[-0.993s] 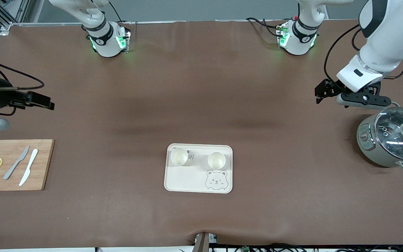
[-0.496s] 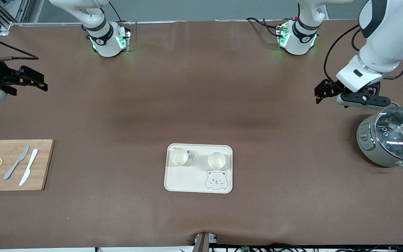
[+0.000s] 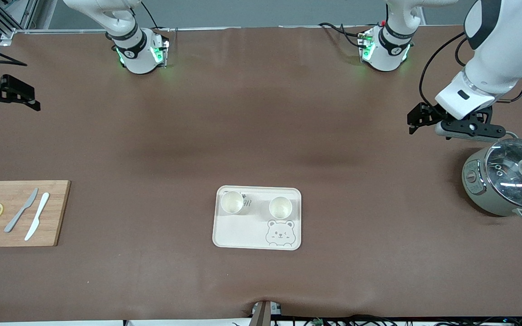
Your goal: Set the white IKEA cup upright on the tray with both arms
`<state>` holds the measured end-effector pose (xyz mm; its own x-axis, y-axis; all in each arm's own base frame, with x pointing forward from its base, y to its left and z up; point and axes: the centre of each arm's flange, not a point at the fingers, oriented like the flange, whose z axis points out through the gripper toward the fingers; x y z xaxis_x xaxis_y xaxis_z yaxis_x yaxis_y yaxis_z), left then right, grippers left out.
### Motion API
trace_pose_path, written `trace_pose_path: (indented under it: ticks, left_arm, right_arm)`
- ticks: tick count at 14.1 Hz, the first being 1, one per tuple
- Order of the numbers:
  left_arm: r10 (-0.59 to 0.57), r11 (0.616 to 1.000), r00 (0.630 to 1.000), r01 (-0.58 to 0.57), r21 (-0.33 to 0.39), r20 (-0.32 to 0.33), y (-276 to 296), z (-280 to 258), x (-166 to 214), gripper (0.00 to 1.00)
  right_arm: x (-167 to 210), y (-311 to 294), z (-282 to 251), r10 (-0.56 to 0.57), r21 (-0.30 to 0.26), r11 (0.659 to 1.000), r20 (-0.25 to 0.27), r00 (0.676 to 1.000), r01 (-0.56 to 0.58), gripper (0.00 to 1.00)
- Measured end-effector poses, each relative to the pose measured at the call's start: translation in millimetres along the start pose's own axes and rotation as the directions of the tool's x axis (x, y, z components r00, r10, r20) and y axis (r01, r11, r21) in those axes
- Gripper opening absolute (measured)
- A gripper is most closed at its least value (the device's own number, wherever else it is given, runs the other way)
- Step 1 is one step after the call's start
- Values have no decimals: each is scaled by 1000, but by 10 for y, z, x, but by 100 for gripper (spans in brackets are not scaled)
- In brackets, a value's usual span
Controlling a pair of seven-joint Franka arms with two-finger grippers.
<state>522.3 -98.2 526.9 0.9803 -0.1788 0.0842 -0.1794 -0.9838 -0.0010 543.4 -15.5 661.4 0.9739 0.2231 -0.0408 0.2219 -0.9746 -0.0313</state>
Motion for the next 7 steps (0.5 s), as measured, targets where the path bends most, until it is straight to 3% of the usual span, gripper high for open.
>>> trace_pose_path:
  ticks: [2,7]
  left_arm:
    - [0,1000,1000,0,0,0,0,0,0,100]
    - [0,1000,1000,0,0,0,1,1,0,100]
  right_arm:
    - [-40,-25,-171,-3,-6,1000,-23,1000,3,100]
    - [-35,-8,-135,0,-12,1000,-9,1000,0,100]
